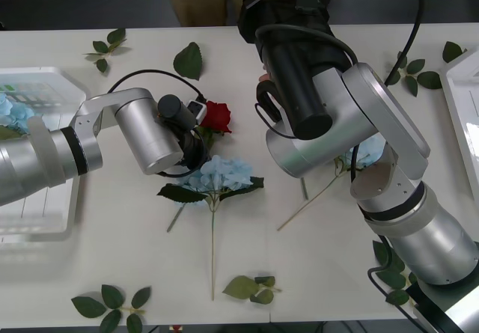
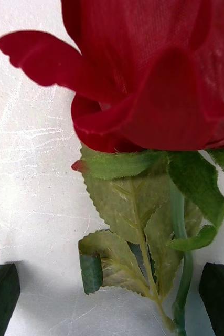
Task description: Place the red flowers into the right box and the blue flowers into the left box. If a person shows an open palm, hand one flower to the person first, then continue sorting.
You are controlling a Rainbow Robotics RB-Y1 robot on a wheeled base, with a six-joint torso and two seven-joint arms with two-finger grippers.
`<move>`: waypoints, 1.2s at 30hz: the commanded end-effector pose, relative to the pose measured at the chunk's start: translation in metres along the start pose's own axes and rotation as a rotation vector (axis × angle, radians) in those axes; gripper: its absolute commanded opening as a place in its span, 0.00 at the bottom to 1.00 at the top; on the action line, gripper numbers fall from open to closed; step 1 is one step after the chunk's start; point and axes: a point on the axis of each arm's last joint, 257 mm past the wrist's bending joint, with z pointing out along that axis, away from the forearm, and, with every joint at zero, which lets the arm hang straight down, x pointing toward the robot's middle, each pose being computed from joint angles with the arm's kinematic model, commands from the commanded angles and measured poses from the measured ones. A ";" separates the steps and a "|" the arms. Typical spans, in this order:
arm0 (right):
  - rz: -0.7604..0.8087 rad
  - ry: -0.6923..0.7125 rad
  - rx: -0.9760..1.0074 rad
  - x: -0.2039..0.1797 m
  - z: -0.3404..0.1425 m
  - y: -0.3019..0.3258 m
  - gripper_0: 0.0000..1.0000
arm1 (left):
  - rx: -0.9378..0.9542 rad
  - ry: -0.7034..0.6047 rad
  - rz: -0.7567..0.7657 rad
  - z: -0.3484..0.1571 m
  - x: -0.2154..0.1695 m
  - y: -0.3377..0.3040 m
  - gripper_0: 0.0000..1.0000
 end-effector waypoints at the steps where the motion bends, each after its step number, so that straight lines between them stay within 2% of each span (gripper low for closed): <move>1: 0.043 -0.049 -0.037 -0.024 -0.002 0.019 0.60 | -0.015 -0.024 -0.017 -0.002 -0.014 -0.001 1.00; 4: 0.043 -0.048 -0.038 -0.024 -0.001 0.020 0.84 | -0.016 -0.023 -0.019 -0.002 -0.013 -0.001 1.00; 6: 0.045 -0.050 -0.039 -0.025 -0.002 0.020 0.92 | -0.016 -0.024 -0.020 -0.002 -0.014 -0.001 1.00; 14: 0.047 -0.054 -0.040 -0.026 -0.001 0.019 0.94 | -0.018 -0.029 -0.020 -0.003 -0.015 0.000 1.00; 15: 0.048 -0.055 -0.039 -0.027 -0.001 0.019 0.94 | -0.018 -0.027 -0.019 -0.002 -0.014 0.000 0.90; 16: 0.047 -0.056 -0.040 -0.028 -0.002 0.018 0.94 | -0.019 -0.027 -0.020 -0.003 -0.015 0.000 0.63; 17: 0.053 -0.053 -0.046 -0.028 -0.002 0.018 0.94 | -0.019 -0.026 -0.020 -0.002 -0.014 0.000 0.43; 18: 0.062 -0.038 -0.058 -0.029 -0.005 0.018 0.94 | -0.019 -0.027 -0.021 -0.002 -0.014 0.001 0.33; 23: 0.081 0.073 -0.078 -0.020 -0.020 0.003 0.94 | -0.021 -0.025 -0.017 -0.002 -0.013 0.001 0.20; 26: 0.105 0.199 -0.075 -0.006 -0.034 -0.026 0.94 | -0.021 -0.027 -0.014 -0.002 -0.014 0.001 0.11; 32: 0.195 0.488 -0.022 0.030 -0.058 -0.100 0.94 | -0.026 -0.031 -0.011 -0.002 -0.015 0.002 0.05; 36: 0.074 0.645 0.006 0.056 -0.076 -0.169 0.94 | -0.038 -0.033 -0.018 -0.004 -0.016 0.011 0.05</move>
